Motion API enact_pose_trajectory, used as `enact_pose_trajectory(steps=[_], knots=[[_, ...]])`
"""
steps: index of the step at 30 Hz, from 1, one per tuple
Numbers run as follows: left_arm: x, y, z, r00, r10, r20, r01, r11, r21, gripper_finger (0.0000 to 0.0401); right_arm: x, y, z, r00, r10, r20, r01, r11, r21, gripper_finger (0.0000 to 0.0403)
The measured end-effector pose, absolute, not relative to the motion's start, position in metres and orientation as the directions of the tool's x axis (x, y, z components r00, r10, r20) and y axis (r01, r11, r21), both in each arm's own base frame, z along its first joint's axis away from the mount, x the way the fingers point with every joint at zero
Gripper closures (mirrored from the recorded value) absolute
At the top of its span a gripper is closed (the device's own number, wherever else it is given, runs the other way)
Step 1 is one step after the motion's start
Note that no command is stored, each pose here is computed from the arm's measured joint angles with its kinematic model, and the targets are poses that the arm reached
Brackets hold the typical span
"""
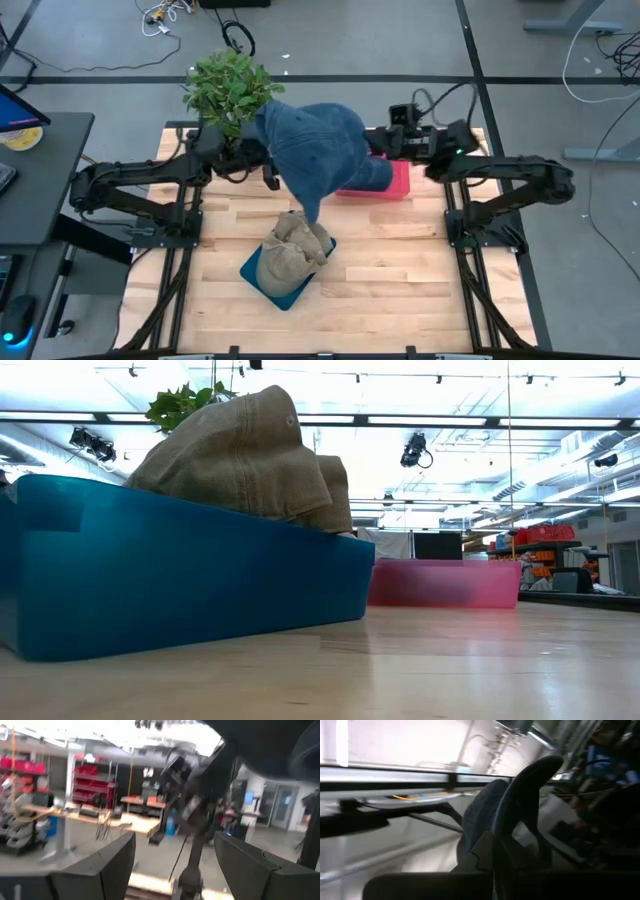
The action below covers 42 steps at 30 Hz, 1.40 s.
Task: Pick & Place hat
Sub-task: Put the blue cap into the pink bin
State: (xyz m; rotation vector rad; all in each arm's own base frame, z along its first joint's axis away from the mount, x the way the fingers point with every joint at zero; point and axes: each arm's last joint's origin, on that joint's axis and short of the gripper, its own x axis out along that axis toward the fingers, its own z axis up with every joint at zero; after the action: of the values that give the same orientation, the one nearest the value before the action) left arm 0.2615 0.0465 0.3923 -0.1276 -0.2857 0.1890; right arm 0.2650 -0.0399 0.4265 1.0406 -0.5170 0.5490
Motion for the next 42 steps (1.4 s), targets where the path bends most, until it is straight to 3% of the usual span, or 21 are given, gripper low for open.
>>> enact_pose_trajectory(steps=[9,15,22,29,36,42], knots=[[0.228,0.041,0.400,0.960,0.227,0.164,-0.201,0.967,-0.158,0.0155,0.198,-0.044,0.451,0.861,0.032,0.508,-0.416,0.618,0.666,0.0397],[0.209,0.038,0.406,0.961,0.227,0.157,-0.202,0.966,-0.161,0.0167,0.156,-0.039,0.450,0.921,-0.108,0.373,-0.207,0.675,0.708,0.0397],[0.200,0.037,0.411,0.959,0.227,0.172,-0.200,0.967,-0.161,0.0177,0.123,-0.035,0.426,0.955,-0.285,0.087,0.118,0.630,0.767,0.0397],[0.200,0.036,0.411,0.958,0.227,0.175,-0.195,0.964,-0.180,0.0181,0.112,-0.036,0.401,0.894,-0.416,-0.166,0.391,0.543,0.743,0.0397],[0.200,0.036,0.411,0.959,0.225,0.175,-0.192,0.964,-0.186,0.0181,0.106,-0.038,0.384,0.797,-0.504,-0.333,0.575,0.464,0.674,0.0397],[0.200,0.036,0.411,0.959,0.225,0.175,-0.192,0.964,-0.186,0.0181,0.109,-0.042,0.369,0.736,-0.553,-0.390,0.652,0.423,0.630,0.0397]])
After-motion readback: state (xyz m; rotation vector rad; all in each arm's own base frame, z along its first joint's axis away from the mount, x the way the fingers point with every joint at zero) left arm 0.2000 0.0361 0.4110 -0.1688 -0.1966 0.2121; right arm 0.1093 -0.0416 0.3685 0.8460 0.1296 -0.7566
